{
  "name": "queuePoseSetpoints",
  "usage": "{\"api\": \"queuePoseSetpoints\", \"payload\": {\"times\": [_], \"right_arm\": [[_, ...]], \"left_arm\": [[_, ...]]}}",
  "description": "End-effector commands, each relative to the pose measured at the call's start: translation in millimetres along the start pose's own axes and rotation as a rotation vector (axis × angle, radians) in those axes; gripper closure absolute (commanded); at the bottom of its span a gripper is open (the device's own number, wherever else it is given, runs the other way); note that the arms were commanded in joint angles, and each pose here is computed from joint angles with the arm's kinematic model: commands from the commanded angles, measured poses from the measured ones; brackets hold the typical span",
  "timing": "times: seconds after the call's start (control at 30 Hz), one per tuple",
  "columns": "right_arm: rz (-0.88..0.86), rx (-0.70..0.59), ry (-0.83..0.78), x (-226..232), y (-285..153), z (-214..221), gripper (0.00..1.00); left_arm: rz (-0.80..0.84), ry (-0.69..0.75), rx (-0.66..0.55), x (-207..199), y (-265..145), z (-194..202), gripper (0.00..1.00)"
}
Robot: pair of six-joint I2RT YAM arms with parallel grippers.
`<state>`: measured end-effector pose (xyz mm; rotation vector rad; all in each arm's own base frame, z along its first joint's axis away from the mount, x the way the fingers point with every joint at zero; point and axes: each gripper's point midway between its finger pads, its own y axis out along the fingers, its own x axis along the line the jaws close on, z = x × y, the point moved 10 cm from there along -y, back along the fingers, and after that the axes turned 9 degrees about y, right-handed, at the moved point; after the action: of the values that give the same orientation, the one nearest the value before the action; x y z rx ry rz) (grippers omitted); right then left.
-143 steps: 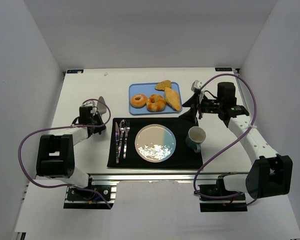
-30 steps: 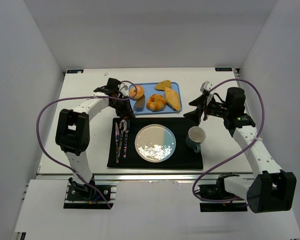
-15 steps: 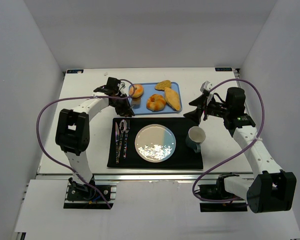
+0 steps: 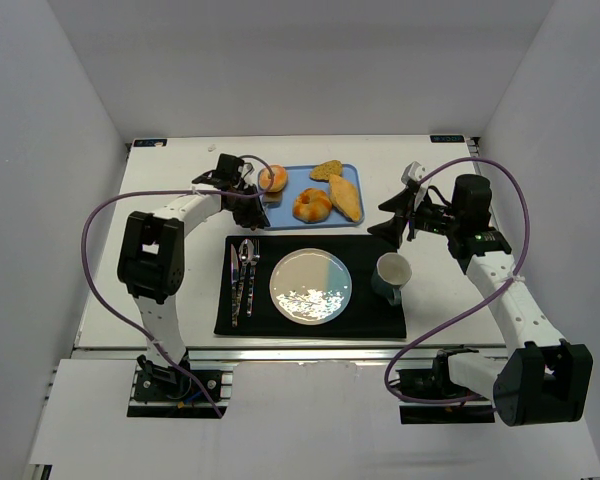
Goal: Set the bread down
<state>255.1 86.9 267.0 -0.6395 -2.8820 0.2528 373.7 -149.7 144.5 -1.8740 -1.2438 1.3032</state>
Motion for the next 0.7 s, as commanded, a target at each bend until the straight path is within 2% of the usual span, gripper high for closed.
{"api": "queuePoseSetpoints", "payload": {"times": [0.0,0.37,0.67], "right_arm": [[-0.004,-0.027,-0.024,1,-2,-5,0.28],[-0.003,-0.025,-0.026,0,-2,-5,0.28],[-0.005,-0.023,-0.028,0,-3,-5,0.28]], "left_arm": [[-0.005,0.087,-0.092,-5,-7,-14,1.0],[-0.025,0.174,-0.138,-5,-5,-7,1.0],[0.003,0.264,-0.231,-7,-23,3,1.0]]}}
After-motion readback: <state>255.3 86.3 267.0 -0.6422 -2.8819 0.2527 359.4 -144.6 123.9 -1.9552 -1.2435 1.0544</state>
